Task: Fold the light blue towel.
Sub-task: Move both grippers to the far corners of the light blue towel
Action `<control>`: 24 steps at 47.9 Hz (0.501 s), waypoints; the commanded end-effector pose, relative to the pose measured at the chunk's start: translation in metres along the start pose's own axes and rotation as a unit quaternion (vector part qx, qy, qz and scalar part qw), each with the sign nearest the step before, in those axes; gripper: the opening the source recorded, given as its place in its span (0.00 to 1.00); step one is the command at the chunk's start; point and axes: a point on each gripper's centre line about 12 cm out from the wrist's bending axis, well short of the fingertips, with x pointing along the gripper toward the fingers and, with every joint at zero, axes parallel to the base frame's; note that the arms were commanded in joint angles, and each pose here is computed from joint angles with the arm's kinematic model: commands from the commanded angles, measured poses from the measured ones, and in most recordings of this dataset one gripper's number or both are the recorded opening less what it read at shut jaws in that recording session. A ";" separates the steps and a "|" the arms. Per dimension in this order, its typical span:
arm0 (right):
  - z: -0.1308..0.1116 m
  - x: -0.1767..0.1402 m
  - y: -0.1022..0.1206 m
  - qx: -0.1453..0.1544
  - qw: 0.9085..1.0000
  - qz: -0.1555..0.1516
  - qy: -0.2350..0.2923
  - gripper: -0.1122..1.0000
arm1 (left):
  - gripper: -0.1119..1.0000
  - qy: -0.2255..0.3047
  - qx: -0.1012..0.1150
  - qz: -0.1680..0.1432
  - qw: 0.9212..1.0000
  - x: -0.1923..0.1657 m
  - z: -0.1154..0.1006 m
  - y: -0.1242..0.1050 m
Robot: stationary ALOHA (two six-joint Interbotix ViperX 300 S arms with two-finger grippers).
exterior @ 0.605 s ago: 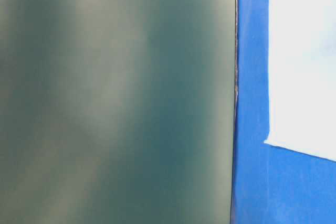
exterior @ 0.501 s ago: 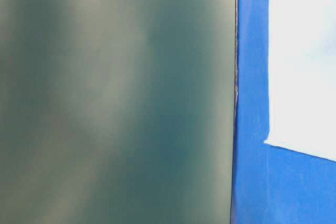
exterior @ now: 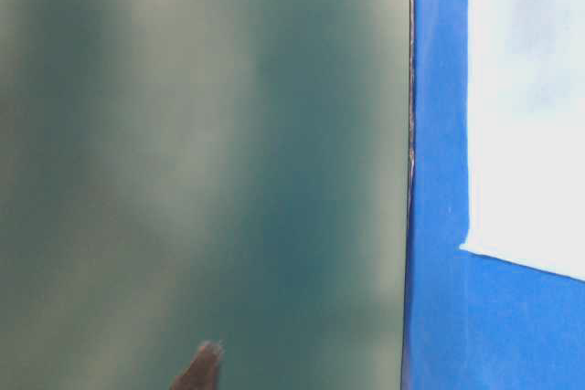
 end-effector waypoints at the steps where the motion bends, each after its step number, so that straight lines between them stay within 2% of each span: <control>1: -0.004 0.010 -0.015 0.013 0.999 -0.033 0.022 0.11 | 0.12 -0.001 -0.001 0.012 1.000 0.018 0.008 0.007; 4: -0.011 0.017 -0.025 0.016 0.998 -0.052 0.041 0.11 | 0.21 0.016 0.000 0.022 1.000 0.033 0.003 0.014; 8: -0.022 0.029 -0.038 0.021 0.994 -0.075 0.077 0.15 | 0.41 0.040 0.006 0.033 0.999 0.049 -0.008 0.022; 11: -0.033 0.039 -0.049 0.023 0.989 -0.092 0.109 0.30 | 0.60 0.061 0.012 0.039 0.997 0.061 -0.019 0.028; 16: -0.048 0.053 -0.064 0.023 0.982 -0.111 0.152 0.58 | 0.83 0.096 0.010 0.054 0.994 0.081 -0.041 0.041; 19: -0.058 0.060 -0.072 0.021 0.977 -0.119 0.177 0.67 | 0.88 0.117 0.007 0.065 0.991 0.094 -0.055 0.052; 24: -0.071 0.073 -0.085 0.022 0.970 -0.129 0.206 0.65 | 0.87 0.141 0.001 0.080 0.987 0.109 -0.072 0.068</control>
